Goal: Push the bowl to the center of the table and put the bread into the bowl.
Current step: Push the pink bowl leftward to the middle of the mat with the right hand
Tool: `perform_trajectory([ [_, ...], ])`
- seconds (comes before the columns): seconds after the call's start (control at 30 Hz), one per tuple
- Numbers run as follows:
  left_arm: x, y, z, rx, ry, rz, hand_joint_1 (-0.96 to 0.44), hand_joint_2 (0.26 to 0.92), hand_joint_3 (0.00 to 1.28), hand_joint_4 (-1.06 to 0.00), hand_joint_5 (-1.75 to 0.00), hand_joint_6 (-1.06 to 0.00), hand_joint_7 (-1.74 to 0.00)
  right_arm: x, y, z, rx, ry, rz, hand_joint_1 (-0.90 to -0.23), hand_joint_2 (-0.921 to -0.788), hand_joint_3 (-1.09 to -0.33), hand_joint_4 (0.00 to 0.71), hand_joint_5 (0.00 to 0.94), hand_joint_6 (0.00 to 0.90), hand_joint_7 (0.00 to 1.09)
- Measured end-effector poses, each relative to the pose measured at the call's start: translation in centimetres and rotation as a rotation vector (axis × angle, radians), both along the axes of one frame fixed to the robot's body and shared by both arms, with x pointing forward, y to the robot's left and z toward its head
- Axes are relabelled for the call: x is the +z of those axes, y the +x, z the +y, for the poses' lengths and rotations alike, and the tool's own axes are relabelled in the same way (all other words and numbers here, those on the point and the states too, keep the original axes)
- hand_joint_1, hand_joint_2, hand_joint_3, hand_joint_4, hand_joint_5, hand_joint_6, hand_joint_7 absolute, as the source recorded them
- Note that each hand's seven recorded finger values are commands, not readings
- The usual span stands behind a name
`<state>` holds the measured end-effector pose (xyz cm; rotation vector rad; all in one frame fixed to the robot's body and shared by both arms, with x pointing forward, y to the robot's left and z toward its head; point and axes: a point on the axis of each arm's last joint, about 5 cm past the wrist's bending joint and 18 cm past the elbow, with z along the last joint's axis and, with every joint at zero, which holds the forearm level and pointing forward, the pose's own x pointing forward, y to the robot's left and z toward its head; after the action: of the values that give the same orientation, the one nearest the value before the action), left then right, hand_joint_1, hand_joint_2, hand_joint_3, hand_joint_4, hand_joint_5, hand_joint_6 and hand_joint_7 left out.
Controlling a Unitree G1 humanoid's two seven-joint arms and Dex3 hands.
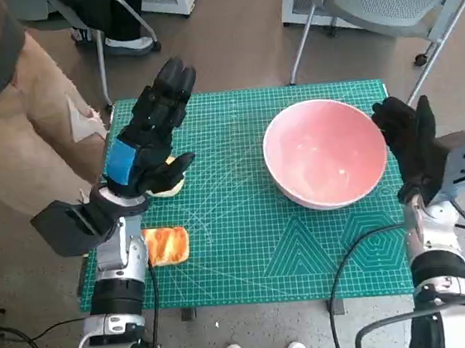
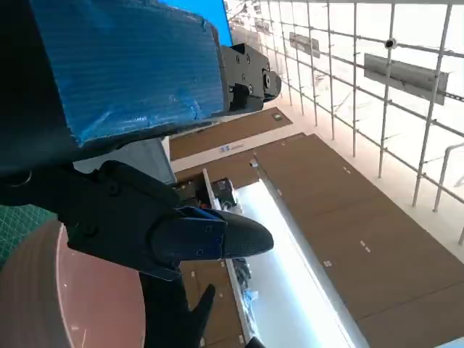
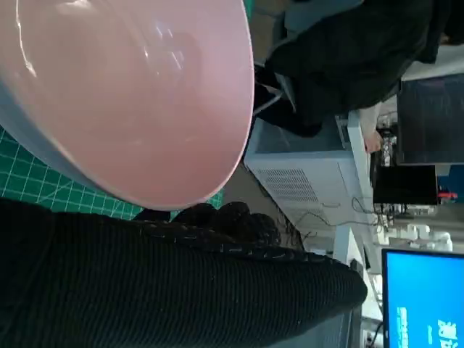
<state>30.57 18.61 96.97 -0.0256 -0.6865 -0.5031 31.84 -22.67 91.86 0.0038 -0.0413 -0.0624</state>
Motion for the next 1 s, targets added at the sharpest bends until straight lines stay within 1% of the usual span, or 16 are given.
perform_trajectory([
  [0.63,-0.1,-0.1,0.1,0.006,-0.002,0.006,-0.71,0.921,0.32,-0.05,0.00,-0.18,-0.02,-0.7,0.13,2.1,0.050,0.039,0.014,-0.682,-0.921,-0.808,0.163,0.004,0.152,0.16],
  [1.0,0.0,-0.1,0.1,0.006,-0.002,0.005,-0.72,0.921,0.33,-0.05,0.00,-0.18,-0.02,-0.9,0.21,3.2,0.098,0.008,0.024,-0.678,-0.921,-0.811,0.176,0.008,0.158,0.16],
])
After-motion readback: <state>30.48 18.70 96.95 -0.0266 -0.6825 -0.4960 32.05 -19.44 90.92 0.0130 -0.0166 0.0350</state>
